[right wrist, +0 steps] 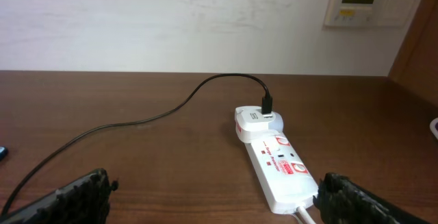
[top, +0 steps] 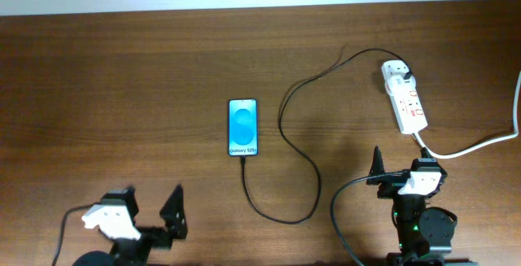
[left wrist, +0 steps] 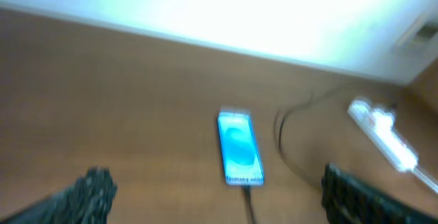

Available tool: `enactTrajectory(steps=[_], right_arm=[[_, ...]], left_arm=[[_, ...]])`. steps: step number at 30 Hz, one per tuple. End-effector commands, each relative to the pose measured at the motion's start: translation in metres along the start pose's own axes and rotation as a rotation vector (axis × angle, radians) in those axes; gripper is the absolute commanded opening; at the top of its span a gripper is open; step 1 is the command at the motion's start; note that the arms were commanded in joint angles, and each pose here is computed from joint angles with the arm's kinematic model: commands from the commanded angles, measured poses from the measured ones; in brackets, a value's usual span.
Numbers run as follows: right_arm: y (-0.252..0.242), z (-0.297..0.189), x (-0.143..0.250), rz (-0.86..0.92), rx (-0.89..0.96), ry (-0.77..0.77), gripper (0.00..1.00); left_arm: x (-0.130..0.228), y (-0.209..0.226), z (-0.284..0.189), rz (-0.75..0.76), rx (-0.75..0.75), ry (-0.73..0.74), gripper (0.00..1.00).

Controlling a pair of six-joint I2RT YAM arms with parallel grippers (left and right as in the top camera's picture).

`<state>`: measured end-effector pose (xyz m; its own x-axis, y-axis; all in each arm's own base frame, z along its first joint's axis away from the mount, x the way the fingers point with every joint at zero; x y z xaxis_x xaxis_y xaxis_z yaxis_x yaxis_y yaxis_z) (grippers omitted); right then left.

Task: Plug charger to phone and switch on socket

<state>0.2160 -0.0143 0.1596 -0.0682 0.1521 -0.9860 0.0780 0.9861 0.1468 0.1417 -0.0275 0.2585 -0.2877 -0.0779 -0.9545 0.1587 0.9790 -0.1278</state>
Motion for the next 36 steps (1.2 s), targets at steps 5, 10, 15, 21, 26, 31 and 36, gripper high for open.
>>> enactTrajectory(steps=[5, 10, 15, 21, 26, 31, 36], right_arm=[[-0.002, 0.000, 0.002, 0.001, 0.011, 0.000, 0.98], [-0.002, 0.000, 0.002, 0.001, 0.011, 0.000, 0.98], [-0.002, 0.000, 0.002, 0.001, 0.011, 0.000, 0.98], [-0.002, 0.000, 0.002, 0.001, 0.011, 0.000, 0.98], [-0.002, 0.000, 0.002, 0.001, 0.011, 0.000, 0.98], [-0.002, 0.000, 0.002, 0.001, 0.011, 0.000, 0.98], [-0.002, 0.000, 0.002, 0.001, 0.011, 0.000, 0.98]], left_arm=[[0.042, -0.006, 0.065, 0.041, 0.128, -0.147, 0.99], [0.060, -0.005, 0.087, 0.168, 0.134, -0.225, 0.99], [0.062, 0.004, 0.092, 0.270, 0.059, -0.265, 0.99], [0.075, 0.009, 0.095, 0.435, 0.022, -0.204, 0.99], [0.075, 0.008, 0.095, 0.434, 0.026, -0.205, 0.99], [0.074, 0.013, 0.095, 0.424, 0.006, -0.207, 0.99], [0.074, 0.014, 0.095, 0.423, -0.002, -0.207, 0.99]])
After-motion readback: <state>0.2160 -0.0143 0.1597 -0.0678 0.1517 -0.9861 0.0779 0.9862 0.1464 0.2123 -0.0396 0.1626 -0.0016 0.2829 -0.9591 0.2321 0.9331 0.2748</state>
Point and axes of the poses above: each gripper's point midway between its finger pads, its own z axis out along the fingers, its own y axis along the line the jaws close on, x = y × z, the point moved 3 cm from there along -z, back along the fingers, and after that the axes turned 10 degrees about z, right-handed, at the moved point
